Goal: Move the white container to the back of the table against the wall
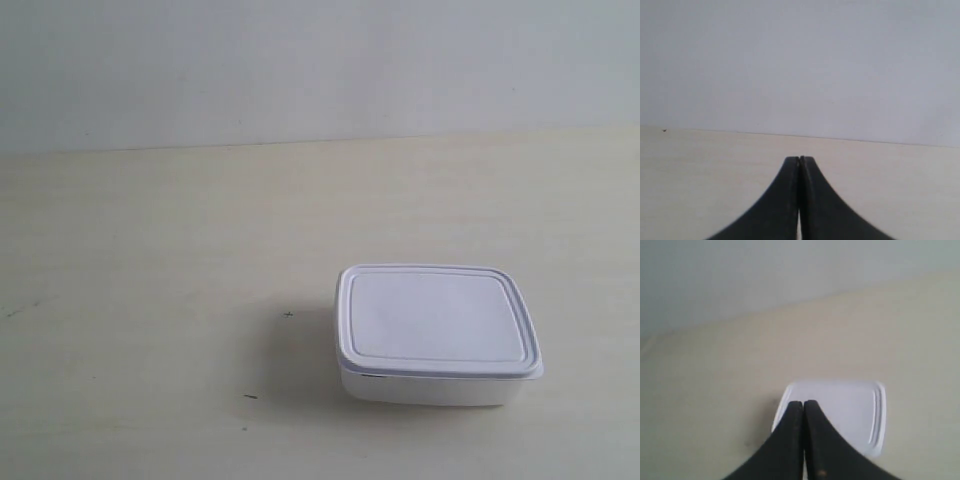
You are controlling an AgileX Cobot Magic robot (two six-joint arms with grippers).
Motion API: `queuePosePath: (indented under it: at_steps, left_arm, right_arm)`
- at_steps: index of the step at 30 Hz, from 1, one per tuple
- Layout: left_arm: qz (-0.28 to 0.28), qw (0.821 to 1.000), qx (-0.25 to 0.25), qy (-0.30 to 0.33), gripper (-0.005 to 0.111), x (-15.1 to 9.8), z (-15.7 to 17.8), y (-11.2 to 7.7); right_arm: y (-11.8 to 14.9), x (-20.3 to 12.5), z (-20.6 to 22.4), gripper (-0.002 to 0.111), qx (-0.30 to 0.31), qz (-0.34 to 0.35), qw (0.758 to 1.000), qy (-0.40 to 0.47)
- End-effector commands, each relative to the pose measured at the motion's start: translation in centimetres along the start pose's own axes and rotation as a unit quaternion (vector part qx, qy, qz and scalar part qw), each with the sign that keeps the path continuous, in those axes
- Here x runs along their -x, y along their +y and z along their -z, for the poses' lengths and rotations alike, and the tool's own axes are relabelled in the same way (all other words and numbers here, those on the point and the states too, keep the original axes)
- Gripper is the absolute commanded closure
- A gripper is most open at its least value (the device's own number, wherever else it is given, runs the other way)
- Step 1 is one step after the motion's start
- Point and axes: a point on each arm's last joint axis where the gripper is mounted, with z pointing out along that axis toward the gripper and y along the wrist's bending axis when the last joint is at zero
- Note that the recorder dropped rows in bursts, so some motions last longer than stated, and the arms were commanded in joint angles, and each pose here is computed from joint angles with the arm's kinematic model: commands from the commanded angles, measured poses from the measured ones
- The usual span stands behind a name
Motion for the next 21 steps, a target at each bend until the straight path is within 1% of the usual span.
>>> queuePosePath:
  at_steps: [1, 5, 8, 10, 11, 17, 21]
  left_arm:
    - [0.004, 1.0, -0.001, -0.004, 0.107, 0.2, 0.0, 0.0]
    - [0.004, 1.0, -0.001, -0.004, 0.107, 0.2, 0.0, 0.0]
    - [0.004, 1.0, -0.001, -0.004, 0.107, 0.2, 0.0, 0.0]
    - [0.004, 1.0, -0.001, -0.004, 0.107, 0.2, 0.0, 0.0]
    - [0.004, 1.0, -0.001, -0.004, 0.107, 0.2, 0.0, 0.0]
    - [0.004, 1.0, -0.001, -0.004, 0.107, 0.2, 0.0, 0.0]
    - [0.004, 1.0, -0.001, -0.004, 0.107, 0.2, 0.0, 0.0]
  right_arm:
    - [0.2, -0.8, -3.6, 0.108, 0.013, 0.007, 0.987, 0.161]
    - [-0.1, -1.7, -6.6, 0.108, 0.01, -0.026, 0.958, 0.286]
    - [-0.4, -2.1, -8.4, 0.108, 0.005, -0.04, 0.943, 0.331]
    - [-0.3, -2.2, -8.9, 0.108, 0.018, -0.03, 0.938, 0.344]
    - [-0.1, -2.2, -9.2, 0.108, 0.037, -0.023, 0.937, 0.348]
    - [1.0, -2.6, -9.5, 0.108, 0.11, -0.044, 0.929, 0.351]
    - [0.5, -4.1, -9.9, 0.108, 0.109, -0.055, 0.921, 0.369]
